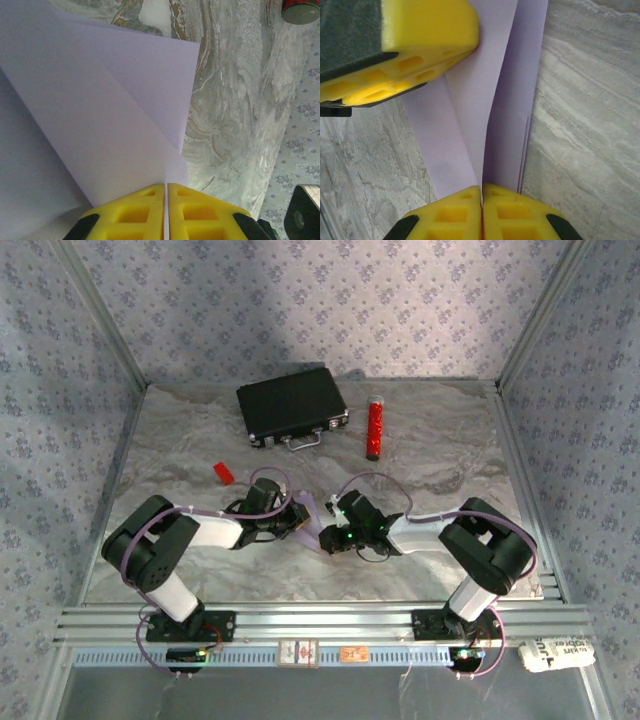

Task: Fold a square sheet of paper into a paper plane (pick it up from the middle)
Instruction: Fourth fold the wing at the center of the table.

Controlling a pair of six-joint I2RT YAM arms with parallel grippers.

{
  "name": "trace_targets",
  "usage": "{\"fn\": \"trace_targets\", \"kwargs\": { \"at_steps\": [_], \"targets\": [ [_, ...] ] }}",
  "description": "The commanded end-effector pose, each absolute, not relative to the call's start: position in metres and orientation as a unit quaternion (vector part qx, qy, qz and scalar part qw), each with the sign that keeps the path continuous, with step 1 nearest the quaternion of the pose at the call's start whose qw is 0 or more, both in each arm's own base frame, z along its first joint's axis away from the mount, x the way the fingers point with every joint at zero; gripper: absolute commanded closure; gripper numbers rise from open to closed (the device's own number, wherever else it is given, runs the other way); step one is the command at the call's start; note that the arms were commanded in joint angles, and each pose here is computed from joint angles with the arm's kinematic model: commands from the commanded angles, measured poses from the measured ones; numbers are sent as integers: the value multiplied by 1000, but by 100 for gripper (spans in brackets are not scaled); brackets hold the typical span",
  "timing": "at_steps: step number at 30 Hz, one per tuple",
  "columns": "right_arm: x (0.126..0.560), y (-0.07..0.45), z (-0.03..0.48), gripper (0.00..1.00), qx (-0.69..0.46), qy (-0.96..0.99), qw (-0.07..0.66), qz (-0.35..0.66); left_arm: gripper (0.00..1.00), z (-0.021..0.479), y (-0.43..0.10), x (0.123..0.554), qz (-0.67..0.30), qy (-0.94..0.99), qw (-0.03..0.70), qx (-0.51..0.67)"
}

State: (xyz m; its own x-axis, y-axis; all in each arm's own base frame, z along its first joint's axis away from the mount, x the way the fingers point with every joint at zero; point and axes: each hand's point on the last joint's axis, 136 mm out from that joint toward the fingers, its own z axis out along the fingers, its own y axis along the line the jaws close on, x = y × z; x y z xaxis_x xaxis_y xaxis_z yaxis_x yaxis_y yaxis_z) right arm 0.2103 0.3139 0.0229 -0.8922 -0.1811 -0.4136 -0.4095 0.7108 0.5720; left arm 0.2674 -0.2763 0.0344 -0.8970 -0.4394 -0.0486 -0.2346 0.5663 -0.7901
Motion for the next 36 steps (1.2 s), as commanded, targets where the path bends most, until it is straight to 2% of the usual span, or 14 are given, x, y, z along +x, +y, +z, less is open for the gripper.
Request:
{"fn": "trace_targets", "kwargs": {
  "at_steps": [1, 36],
  "targets": [
    [204, 306, 9, 91, -151, 922, 140, 329, 90, 43, -287, 272, -440, 873, 125, -170],
    [202, 304, 1, 89, -126, 927, 119, 331, 87, 23, -295, 261, -426, 889, 98, -139]
  ]
}}
